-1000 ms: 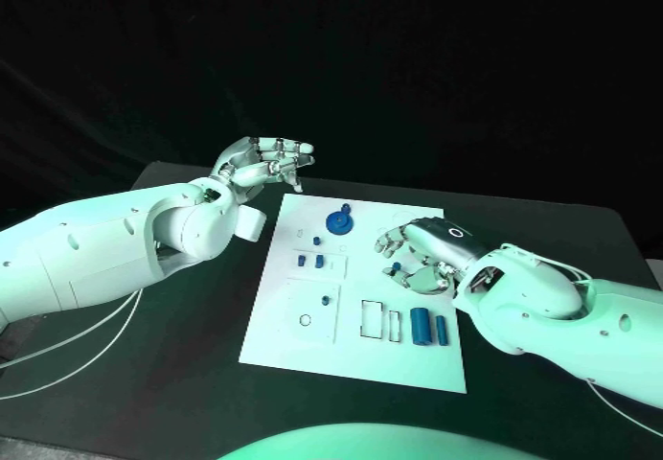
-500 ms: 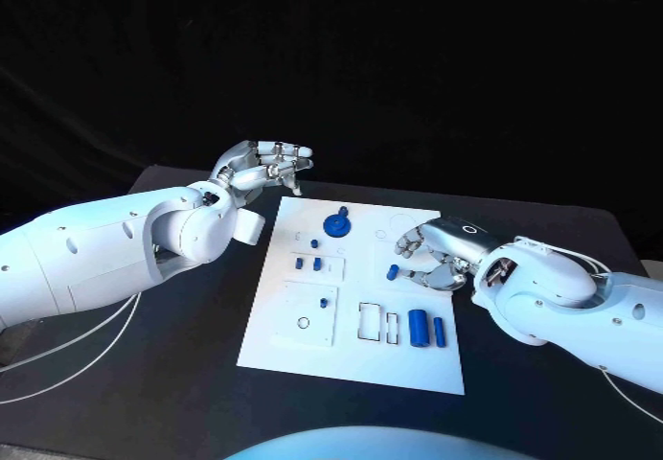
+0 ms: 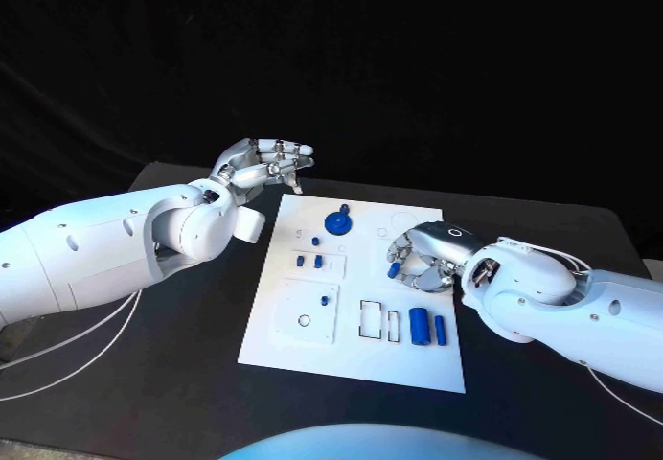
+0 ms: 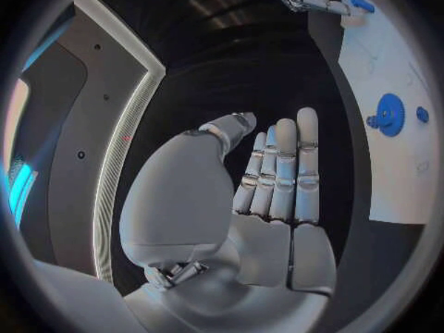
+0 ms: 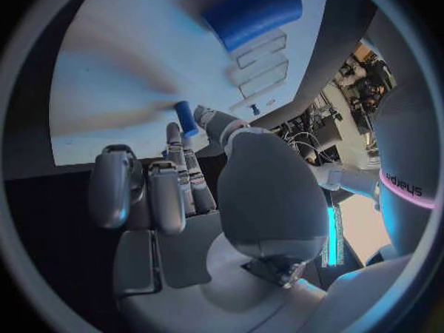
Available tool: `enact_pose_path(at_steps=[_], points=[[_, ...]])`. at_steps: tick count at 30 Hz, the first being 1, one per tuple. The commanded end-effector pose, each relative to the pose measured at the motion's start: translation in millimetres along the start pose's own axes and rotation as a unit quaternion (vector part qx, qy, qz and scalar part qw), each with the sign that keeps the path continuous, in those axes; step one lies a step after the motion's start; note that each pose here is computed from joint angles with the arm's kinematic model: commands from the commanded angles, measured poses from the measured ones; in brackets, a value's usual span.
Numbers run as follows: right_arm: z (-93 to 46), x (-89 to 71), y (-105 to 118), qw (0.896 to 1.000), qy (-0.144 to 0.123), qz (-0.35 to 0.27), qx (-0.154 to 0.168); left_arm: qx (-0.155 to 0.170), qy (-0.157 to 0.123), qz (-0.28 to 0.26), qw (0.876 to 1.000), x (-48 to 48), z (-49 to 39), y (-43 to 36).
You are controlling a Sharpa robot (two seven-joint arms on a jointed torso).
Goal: Assemble the parts on the task board
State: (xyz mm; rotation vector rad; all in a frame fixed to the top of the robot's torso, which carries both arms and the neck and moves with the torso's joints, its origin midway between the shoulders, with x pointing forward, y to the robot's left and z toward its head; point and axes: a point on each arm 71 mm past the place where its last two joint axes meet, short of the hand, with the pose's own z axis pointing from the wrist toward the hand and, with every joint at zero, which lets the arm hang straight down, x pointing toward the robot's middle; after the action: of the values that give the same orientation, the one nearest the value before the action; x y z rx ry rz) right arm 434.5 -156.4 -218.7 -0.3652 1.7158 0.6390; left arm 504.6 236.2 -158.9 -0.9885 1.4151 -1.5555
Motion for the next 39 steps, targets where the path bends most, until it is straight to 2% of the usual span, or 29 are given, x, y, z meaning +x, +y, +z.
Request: enact_pose_path(at_steps=[1,13,23,32,39], points=[[1.7,4.4,0,1.0,0.015,-0.006,-0.002,0.003,0.009,-0.006,1.0,2.4,0.3,-1.2],[5.0,5.0,2,1.0,-0.004,-0.001,0.001,0.002,0.008,-0.006,1.0,1.8,-0.1,-1.3],[4.3,0.3,3,0.999,-0.04,0.0,0.011,0.001,0.008,-0.006,1.0,1.4,-0.1,-1.0],[-10.0,-13.9,19,0.997,-0.071,0.029,-0.008,0.0,0.006,-0.005,1.0,-0.2,0.2,-0.7],[-14.6,-22.7,46,0.994,-0.085,0.059,-0.044,0.0,0.005,-0.005,1.0,-0.9,1.4,-0.2]])
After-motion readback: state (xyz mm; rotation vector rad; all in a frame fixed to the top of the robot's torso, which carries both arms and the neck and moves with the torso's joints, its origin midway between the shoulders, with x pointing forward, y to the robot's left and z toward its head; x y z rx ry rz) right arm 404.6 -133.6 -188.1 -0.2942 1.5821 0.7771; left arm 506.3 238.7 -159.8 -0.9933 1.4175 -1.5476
